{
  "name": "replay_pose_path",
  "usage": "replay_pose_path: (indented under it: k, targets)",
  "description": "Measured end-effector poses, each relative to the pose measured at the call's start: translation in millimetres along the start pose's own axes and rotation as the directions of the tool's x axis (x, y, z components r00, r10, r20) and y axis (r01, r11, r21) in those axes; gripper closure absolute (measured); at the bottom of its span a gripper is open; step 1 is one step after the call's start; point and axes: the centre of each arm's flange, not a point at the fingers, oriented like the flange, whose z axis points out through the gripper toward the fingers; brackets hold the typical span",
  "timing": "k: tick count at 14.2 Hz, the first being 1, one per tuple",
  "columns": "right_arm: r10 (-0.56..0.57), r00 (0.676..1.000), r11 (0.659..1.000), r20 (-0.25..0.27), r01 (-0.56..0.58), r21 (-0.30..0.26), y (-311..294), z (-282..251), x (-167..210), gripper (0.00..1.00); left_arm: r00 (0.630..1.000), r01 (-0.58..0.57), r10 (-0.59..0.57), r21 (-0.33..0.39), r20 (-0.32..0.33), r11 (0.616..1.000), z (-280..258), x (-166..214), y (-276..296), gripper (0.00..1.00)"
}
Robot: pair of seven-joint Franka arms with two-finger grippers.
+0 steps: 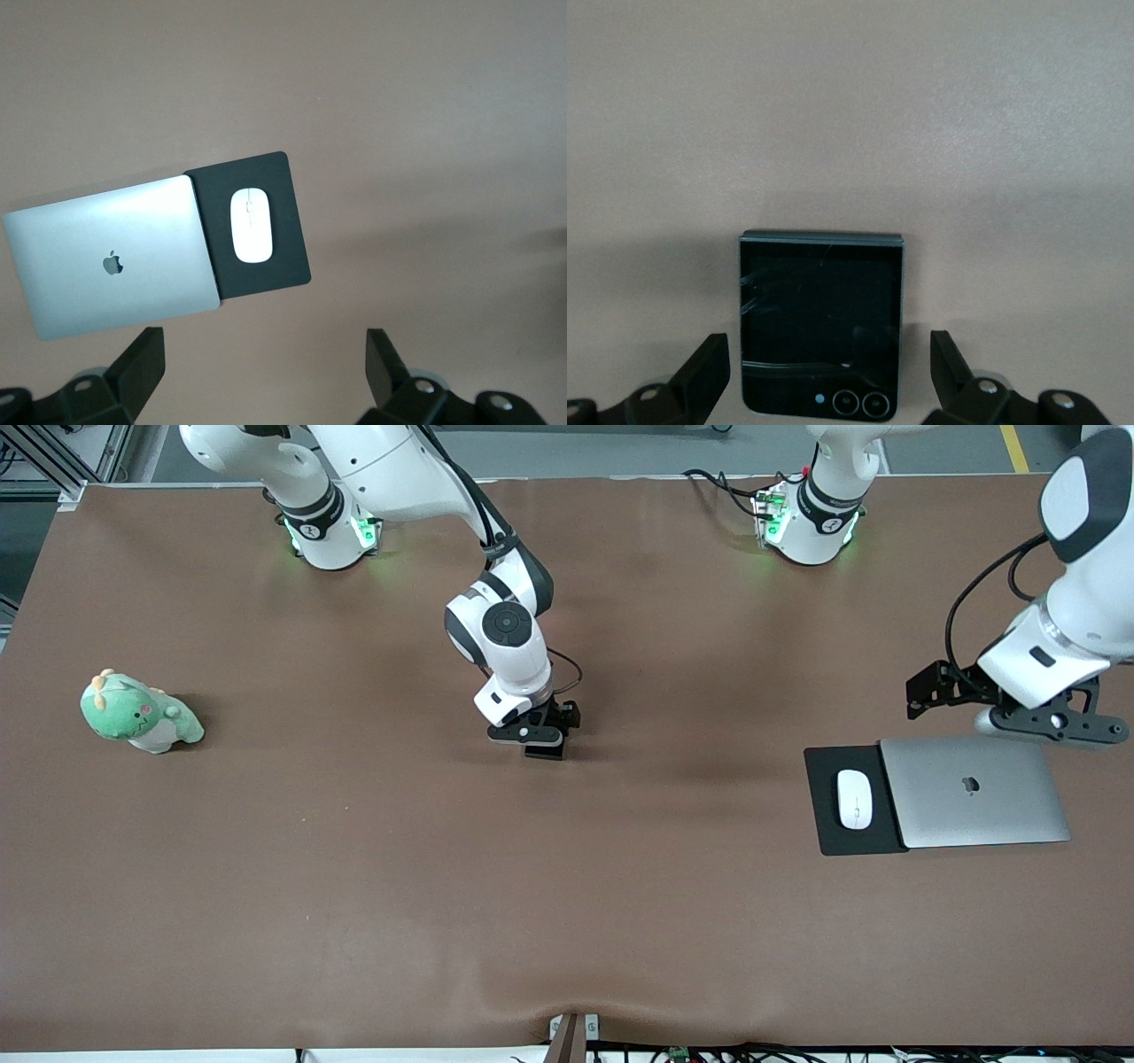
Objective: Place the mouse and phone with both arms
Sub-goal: 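Lift the black phone with the right gripper and carry it toward the plush toy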
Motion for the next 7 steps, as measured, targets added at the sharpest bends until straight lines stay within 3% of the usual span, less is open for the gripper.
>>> replay_pose_path:
  k: [6, 7]
  targets:
    - [-0.013, 1.000, 1.000, -0.019, 0.012, -0.023, -6, 13, -1, 0.00, 1.000, 0.000, 0.000, 0.000, 0.018, 1.000, -20, -14, 19, 0.00]
    - [-0.017, 1.000, 1.000, -0.024, 0.017, -0.026, -5, 13, 0, 0.07, 1.000, 0.008, -0.008, 0.000, 0.019, 1.000, -21, -15, 23, 0.00]
